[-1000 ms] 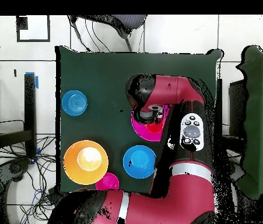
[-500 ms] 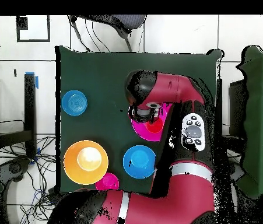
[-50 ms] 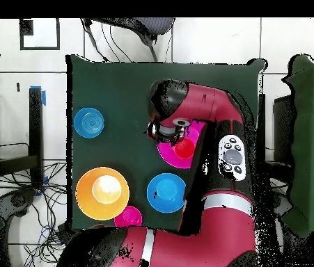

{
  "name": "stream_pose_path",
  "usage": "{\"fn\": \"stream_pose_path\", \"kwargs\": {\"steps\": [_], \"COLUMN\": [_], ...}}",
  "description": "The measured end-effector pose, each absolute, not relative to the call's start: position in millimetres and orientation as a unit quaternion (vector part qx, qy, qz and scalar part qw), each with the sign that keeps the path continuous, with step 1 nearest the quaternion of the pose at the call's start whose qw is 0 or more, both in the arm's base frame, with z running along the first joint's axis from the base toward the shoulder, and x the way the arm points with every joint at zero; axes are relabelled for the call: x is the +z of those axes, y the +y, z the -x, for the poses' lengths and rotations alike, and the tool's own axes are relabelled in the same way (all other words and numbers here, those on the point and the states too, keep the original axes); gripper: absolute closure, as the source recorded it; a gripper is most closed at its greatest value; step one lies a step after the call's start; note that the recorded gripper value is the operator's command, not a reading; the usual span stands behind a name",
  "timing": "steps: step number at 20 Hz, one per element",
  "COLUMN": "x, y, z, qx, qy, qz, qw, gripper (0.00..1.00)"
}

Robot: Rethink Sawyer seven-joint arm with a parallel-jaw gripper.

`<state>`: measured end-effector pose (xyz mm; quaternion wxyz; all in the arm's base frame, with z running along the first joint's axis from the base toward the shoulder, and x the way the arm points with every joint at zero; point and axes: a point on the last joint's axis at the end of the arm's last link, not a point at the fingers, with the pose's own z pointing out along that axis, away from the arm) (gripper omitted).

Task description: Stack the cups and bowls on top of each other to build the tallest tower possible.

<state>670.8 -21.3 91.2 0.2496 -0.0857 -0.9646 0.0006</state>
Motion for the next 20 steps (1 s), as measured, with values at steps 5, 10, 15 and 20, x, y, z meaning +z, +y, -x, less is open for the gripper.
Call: {"fn": "stream_pose_path", "kwargs": {"steps": [5,10,15,20], "x": [97.4,103.3,102.2,96.5], "y": [-12.7,5.6,26.2,37.9], "z": [-673.7,-681.1,-681.2,-672.2], "qx": [-0.027,-0.081,-0.133,-0.154], "qy": [-0.960,-0.953,-0.942,-0.933], "qz": [0.098,0.119,0.134,0.139], "qw": [0.261,0.266,0.279,0.296], "gripper": [0.00,0.00,0.00,0.00]}}
